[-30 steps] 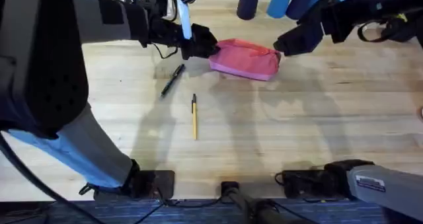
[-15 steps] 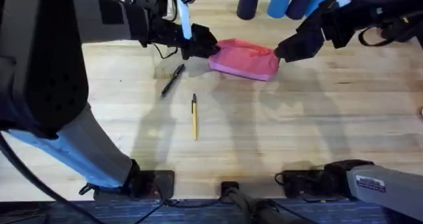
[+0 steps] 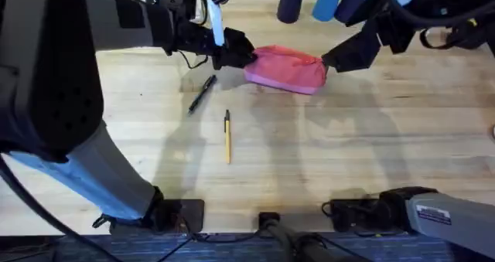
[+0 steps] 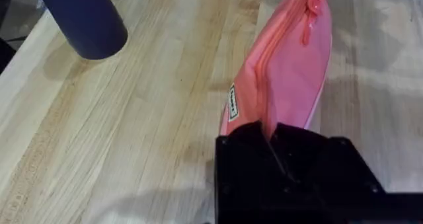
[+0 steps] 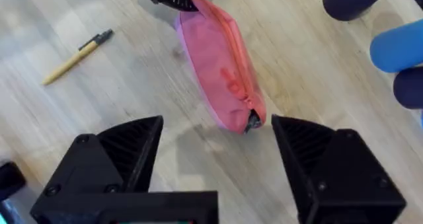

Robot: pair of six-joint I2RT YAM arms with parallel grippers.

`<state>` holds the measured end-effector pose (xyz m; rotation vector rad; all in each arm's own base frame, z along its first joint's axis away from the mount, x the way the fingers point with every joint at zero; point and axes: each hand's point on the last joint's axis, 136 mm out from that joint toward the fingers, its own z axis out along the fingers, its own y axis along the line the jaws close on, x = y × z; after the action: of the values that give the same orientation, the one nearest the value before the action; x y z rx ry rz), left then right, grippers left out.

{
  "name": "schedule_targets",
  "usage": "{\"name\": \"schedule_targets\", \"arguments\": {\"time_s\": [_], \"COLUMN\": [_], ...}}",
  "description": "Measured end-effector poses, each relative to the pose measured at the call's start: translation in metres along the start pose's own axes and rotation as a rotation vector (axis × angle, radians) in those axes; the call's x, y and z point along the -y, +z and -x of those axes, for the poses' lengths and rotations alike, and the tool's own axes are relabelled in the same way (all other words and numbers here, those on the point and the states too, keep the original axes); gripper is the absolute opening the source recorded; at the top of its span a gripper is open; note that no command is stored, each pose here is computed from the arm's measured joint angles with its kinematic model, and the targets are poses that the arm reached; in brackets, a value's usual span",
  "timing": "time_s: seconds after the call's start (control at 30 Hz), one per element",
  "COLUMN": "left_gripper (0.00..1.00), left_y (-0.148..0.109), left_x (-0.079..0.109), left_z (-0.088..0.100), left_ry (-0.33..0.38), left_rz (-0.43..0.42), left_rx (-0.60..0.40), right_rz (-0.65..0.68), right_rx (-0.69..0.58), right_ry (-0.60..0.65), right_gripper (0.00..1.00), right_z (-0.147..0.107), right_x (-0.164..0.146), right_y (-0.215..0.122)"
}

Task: Unzip the bag, pick up the pens from the table one at a time and place them inside, then zip the bag closed.

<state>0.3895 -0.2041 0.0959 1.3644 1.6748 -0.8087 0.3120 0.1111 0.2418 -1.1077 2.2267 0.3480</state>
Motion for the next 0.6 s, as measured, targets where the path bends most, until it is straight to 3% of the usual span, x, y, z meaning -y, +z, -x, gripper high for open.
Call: {"name": "schedule_targets", "arguments": {"time_s": [0.4,0.6], "left_gripper": [0.042,0.041], "left_y": [0.0,0.0], "left_x": [0.0,0.0], "left_z": [0.0,0.0], "left_ry": [0.0,-0.001], "left_rz": [0.0,0.0], "left_rx": [0.0,0.0], "right_rz": [0.014,-0.04], "right_rx": [-0.017,0.045], "right_ry": [-0.019,-0.102], "right_gripper": [0.997,0.997], "right_z": [-0.005,0.004], "right_x": [-0.005,-0.016], "right_y": [-0.002,-0.032]}}
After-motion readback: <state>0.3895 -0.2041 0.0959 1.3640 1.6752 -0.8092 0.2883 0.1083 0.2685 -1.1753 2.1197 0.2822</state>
